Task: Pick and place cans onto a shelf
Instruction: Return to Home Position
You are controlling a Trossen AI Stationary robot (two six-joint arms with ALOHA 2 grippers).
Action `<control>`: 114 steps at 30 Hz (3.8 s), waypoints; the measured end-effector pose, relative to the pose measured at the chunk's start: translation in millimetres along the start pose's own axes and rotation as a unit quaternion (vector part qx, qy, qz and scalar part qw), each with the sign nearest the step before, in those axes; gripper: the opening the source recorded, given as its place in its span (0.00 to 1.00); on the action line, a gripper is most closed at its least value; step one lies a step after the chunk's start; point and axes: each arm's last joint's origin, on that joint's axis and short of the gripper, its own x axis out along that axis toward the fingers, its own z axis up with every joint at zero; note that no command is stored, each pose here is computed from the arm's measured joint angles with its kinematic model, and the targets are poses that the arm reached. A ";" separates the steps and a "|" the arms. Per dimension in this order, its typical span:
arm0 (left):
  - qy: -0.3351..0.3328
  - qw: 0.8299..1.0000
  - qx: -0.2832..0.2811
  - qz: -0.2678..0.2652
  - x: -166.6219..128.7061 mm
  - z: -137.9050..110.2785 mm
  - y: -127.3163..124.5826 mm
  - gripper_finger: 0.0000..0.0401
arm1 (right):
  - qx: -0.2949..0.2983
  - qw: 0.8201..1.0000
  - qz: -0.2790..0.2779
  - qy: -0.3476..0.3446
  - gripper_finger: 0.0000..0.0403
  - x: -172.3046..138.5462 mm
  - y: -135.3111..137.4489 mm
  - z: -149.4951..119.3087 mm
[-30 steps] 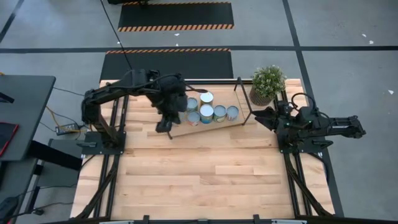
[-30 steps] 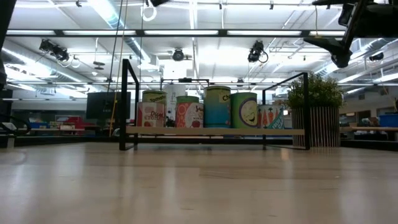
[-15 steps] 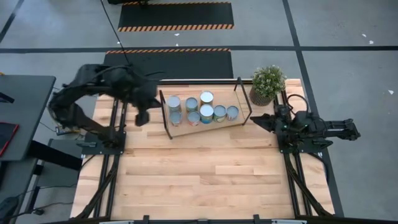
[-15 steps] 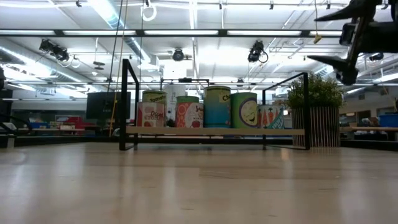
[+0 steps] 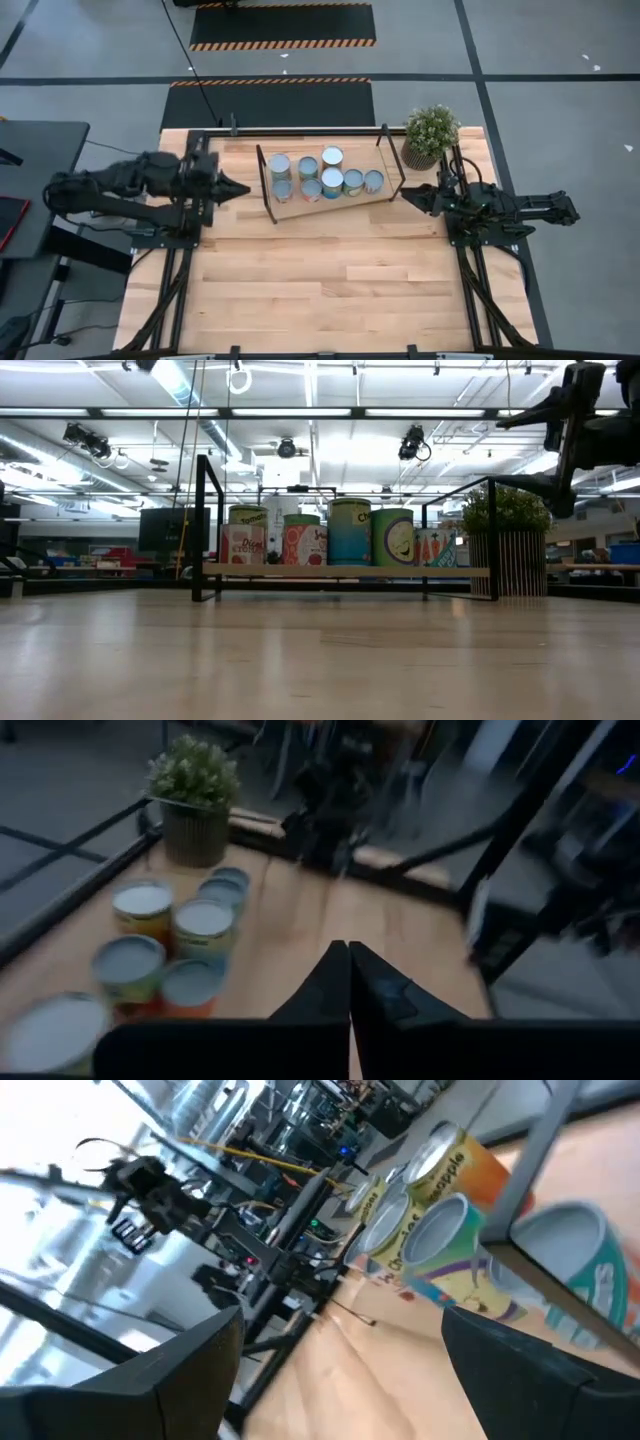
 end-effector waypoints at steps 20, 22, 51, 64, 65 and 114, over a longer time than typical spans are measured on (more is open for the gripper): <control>-0.160 0.970 -0.184 -0.017 -3.2 -148.1 54.8 0.00 | -0.189 0.967 -0.117 -0.123 0.86 -1.5 -3.9 9.1; -0.168 0.968 -0.185 -0.006 -3.1 -154.5 59.4 0.00 | -0.214 0.956 -0.137 -0.145 0.86 -2.2 -3.2 11.7; -0.039 0.980 -0.192 -0.016 12.0 -202.5 71.5 0.00 | -0.367 0.930 -0.028 -0.016 0.86 5.8 -8.7 -6.5; -0.034 0.993 -0.112 -0.032 13.0 -202.9 70.3 0.05 | -0.360 0.932 -0.026 -0.019 0.86 5.8 -8.1 -6.1; -0.034 0.993 -0.112 -0.032 13.0 -202.8 70.3 0.06 | -0.360 0.932 -0.026 -0.019 0.86 5.8 -8.1 -6.1; -0.053 0.992 -0.111 -0.039 13.3 -200.1 69.6 0.09 | -0.361 0.932 -0.026 -0.019 0.86 5.8 -8.2 -6.2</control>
